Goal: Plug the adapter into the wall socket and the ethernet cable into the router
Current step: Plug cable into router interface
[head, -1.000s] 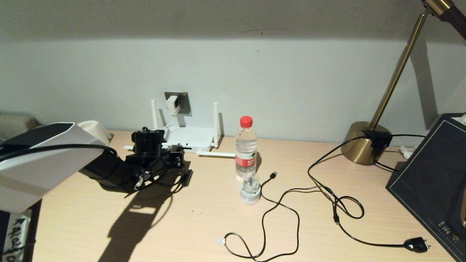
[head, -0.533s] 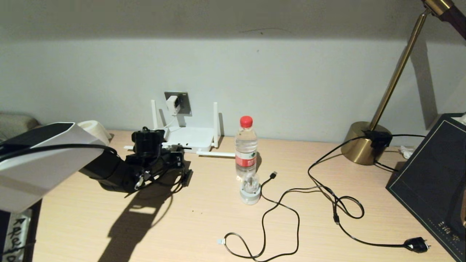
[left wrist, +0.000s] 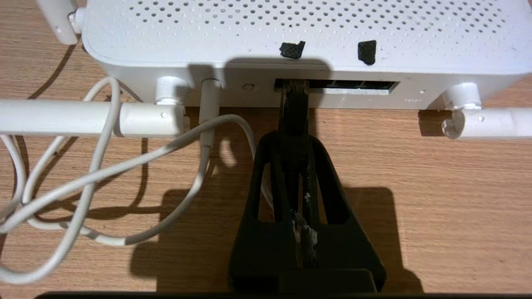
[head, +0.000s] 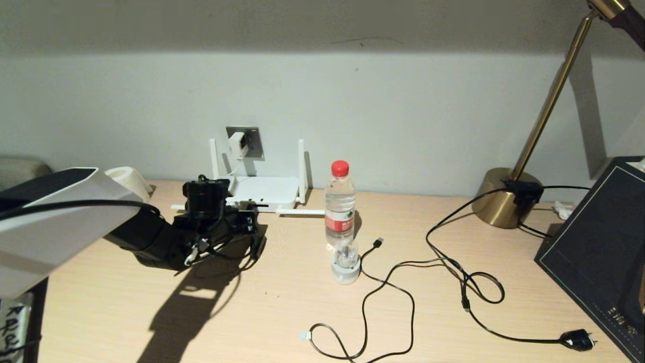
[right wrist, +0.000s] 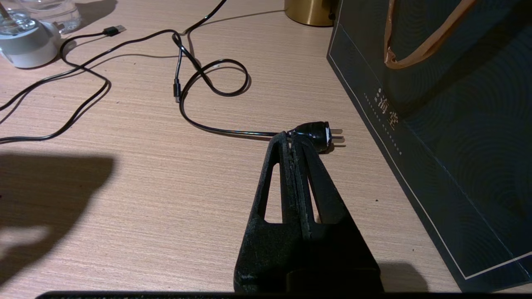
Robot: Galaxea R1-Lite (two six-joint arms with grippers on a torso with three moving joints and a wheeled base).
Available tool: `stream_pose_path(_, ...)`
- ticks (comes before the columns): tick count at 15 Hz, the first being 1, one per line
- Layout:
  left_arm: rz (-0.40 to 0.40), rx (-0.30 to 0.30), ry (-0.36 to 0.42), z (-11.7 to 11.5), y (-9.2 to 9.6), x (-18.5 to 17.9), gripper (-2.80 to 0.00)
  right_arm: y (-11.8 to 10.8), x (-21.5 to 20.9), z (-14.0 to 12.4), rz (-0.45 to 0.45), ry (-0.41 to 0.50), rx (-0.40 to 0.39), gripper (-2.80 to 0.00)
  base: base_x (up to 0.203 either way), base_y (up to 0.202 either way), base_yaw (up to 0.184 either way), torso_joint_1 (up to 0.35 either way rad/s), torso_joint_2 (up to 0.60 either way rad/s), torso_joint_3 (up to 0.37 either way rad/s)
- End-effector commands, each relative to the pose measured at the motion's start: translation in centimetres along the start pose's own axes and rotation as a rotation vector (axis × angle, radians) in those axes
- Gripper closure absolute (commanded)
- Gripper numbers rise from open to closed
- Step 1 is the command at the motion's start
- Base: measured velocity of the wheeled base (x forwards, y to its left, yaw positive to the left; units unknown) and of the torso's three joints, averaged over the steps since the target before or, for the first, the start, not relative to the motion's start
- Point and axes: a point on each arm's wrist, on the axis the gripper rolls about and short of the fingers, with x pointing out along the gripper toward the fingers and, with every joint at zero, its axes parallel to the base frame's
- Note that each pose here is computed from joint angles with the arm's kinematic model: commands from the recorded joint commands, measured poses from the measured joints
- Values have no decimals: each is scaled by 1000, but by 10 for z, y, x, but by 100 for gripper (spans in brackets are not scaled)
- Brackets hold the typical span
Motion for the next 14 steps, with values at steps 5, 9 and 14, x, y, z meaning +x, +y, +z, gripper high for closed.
stream_pose_path(5, 6, -1, 13, -3, 2, -4, 0, 0, 0, 0, 0, 1, 0, 0, 0, 0, 0, 0, 0, 0)
stream_pose_path(9, 7, -2, 13, -2, 3, -4, 0, 0, 0, 0, 0, 1, 0, 0, 0, 0, 0, 0, 0, 0)
stream_pose_path(14, 7, -7, 11, -3, 2, -2, 0, 0, 0, 0, 0, 1, 0, 0, 0, 0, 0, 0, 0, 0)
